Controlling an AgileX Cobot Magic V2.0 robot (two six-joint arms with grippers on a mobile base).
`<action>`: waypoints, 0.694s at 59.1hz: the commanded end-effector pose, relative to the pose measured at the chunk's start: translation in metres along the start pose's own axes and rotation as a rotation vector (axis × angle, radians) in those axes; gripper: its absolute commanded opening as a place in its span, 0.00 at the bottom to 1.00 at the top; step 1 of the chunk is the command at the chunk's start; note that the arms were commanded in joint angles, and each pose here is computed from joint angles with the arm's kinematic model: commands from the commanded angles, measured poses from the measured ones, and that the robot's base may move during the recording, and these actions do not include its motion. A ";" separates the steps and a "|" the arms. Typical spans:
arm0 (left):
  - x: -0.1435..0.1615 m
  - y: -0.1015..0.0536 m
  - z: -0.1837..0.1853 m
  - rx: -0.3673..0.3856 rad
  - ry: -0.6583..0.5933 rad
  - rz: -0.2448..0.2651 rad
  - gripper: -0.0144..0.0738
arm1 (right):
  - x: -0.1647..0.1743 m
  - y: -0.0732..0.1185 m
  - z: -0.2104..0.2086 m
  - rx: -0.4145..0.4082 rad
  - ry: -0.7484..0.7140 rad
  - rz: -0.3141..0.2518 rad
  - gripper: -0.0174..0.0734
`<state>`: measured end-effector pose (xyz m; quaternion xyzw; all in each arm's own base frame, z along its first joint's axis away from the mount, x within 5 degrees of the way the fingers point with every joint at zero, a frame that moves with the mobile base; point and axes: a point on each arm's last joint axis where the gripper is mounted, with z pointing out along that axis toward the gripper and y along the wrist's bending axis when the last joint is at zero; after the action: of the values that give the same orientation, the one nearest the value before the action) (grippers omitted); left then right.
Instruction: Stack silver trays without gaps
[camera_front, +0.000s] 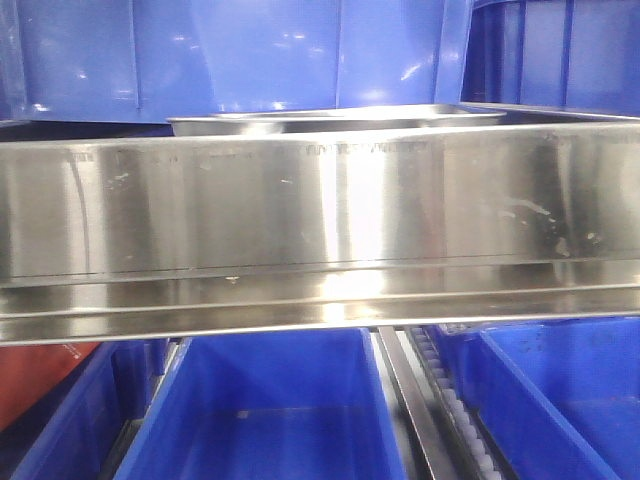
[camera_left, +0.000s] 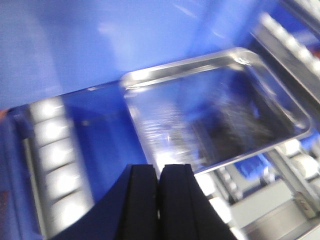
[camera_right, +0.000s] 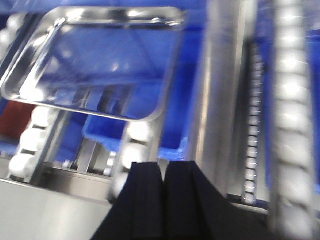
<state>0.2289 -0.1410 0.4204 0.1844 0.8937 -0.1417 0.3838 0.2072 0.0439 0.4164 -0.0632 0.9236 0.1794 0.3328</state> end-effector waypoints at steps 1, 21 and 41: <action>-0.009 -0.020 0.025 -0.058 0.044 0.035 0.14 | -0.017 0.007 0.014 0.007 -0.011 -0.060 0.10; -0.019 -0.048 0.103 -0.105 0.179 0.038 0.23 | -0.049 0.018 0.089 0.105 0.137 -0.136 0.10; -0.018 -0.030 0.125 -0.164 0.209 -0.075 0.67 | -0.056 0.009 0.145 0.114 0.161 -0.127 0.11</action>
<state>0.2993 -0.2277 0.3520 0.1588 0.9418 -0.0627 0.2895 0.3274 0.1062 0.3519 -0.1173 0.9546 0.1046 0.2530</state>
